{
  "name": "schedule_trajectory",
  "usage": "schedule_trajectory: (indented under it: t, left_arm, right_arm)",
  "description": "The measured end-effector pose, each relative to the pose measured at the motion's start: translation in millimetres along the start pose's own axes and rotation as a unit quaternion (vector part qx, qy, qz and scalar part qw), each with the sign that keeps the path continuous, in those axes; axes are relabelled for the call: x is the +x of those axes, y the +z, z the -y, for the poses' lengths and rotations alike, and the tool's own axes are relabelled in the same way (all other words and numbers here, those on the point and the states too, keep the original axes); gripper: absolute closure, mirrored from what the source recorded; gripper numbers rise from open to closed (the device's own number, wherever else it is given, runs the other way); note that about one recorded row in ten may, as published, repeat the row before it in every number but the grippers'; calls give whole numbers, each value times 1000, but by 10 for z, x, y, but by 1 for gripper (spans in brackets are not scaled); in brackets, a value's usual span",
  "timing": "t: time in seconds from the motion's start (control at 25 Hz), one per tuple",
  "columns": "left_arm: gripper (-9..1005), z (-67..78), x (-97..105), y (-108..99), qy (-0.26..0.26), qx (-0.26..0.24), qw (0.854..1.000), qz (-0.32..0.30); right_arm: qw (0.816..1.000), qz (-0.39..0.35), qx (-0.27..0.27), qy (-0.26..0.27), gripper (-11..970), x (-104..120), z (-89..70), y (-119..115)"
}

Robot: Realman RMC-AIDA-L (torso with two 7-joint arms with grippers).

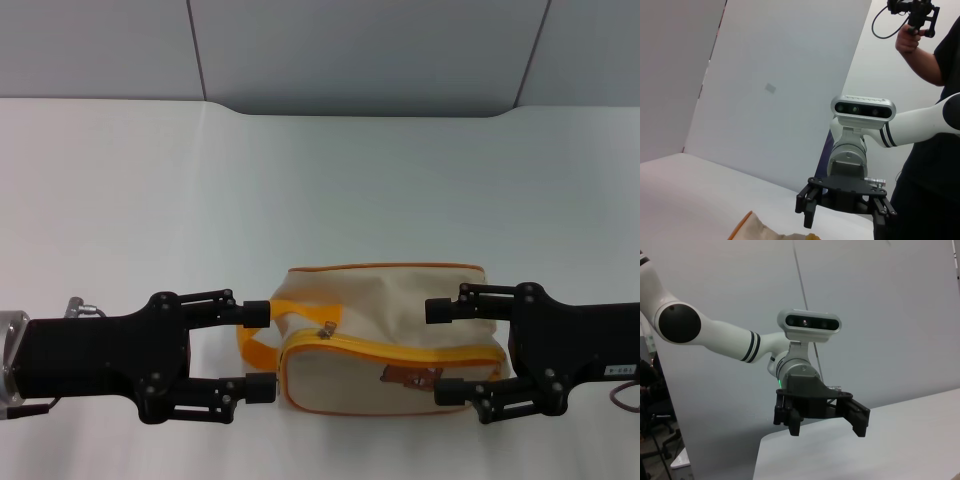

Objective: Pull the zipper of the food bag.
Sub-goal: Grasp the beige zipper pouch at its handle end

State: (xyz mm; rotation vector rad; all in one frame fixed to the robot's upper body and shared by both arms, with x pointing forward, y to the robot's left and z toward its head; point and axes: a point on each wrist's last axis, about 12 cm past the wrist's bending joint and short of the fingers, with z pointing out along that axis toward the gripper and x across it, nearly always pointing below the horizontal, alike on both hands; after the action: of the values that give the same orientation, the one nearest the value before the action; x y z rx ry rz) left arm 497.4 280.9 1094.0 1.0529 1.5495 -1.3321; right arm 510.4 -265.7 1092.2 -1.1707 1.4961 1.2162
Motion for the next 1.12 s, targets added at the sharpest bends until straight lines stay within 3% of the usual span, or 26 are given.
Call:
schedule_trajectory:
  t: [0.36,0.48,0.64,0.84,1.12]
  left_arm:
    - [195,-22,49,-5,-6,-18,1000,-7]
    - [199,-52,154,18,-15,-51,998,-17]
    - [204,-100,397,179,-17,-105,993,-48]
    - [211,-172,493,344,-16,-115,989,-89]
    - [221,-263,461,427,-4,-139,988,-62]
  right_arm:
    - [1000,1,0,-5,150,4,-3,0]
    - [1000,2,1,-5,154,3,-2,0]
    - [1000,2,1,-5,159,3,-2,-3]
    - [1000,2,1,-5,165,5,-6,-5]
    - [1000,5,5,-2,174,27,-25,-24]
